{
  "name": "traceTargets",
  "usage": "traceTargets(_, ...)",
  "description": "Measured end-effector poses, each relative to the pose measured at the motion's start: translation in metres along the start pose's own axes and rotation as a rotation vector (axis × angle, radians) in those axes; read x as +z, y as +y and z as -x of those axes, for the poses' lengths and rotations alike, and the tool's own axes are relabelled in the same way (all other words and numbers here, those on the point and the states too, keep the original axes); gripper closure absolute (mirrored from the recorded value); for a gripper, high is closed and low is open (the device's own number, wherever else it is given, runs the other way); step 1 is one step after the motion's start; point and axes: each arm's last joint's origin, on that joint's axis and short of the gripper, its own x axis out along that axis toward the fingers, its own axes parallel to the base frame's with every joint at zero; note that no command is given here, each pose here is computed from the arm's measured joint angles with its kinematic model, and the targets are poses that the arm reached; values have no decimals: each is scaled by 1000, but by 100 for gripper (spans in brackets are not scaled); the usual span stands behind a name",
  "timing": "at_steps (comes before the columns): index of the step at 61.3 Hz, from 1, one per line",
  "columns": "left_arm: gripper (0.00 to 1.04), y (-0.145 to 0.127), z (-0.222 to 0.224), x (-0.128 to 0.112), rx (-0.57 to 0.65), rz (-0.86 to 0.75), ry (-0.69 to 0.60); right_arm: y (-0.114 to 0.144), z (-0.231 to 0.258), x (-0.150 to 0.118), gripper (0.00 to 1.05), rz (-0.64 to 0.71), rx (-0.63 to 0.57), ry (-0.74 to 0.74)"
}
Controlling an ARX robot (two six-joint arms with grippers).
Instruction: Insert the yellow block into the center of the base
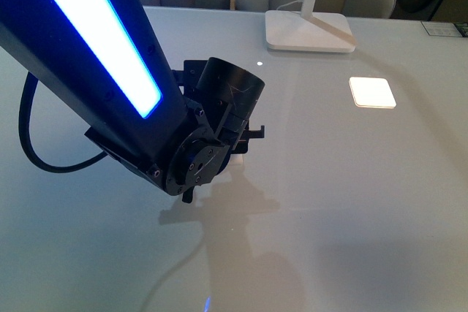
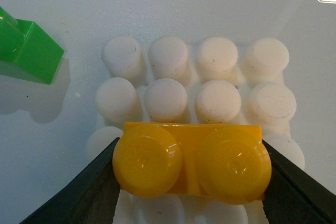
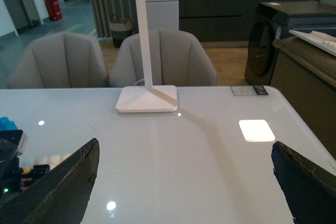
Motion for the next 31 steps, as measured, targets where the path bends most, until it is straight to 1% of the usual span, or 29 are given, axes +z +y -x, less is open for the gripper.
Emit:
traceTargets(14, 41, 0, 0, -1, 0, -3, 8, 0, 0, 0, 9, 0, 0, 0)
traceTargets(22, 20, 1, 0, -2, -1, -9, 20, 0, 0, 0, 9, 0, 0, 0)
traceTargets(24, 17, 1, 0, -3, 1, -10, 22, 0, 0, 0, 9, 0, 0, 0)
traceTargets(27, 8, 2, 0, -2, 3, -10, 23, 0, 0, 0, 9, 0, 0, 0)
traceTargets(29, 6, 3, 0, -2, 2, -9, 24, 0, 0, 0, 9, 0, 0, 0)
traceTargets(31, 7, 3, 0, -1, 0, -7, 24, 0, 0, 0, 9, 0, 0, 0)
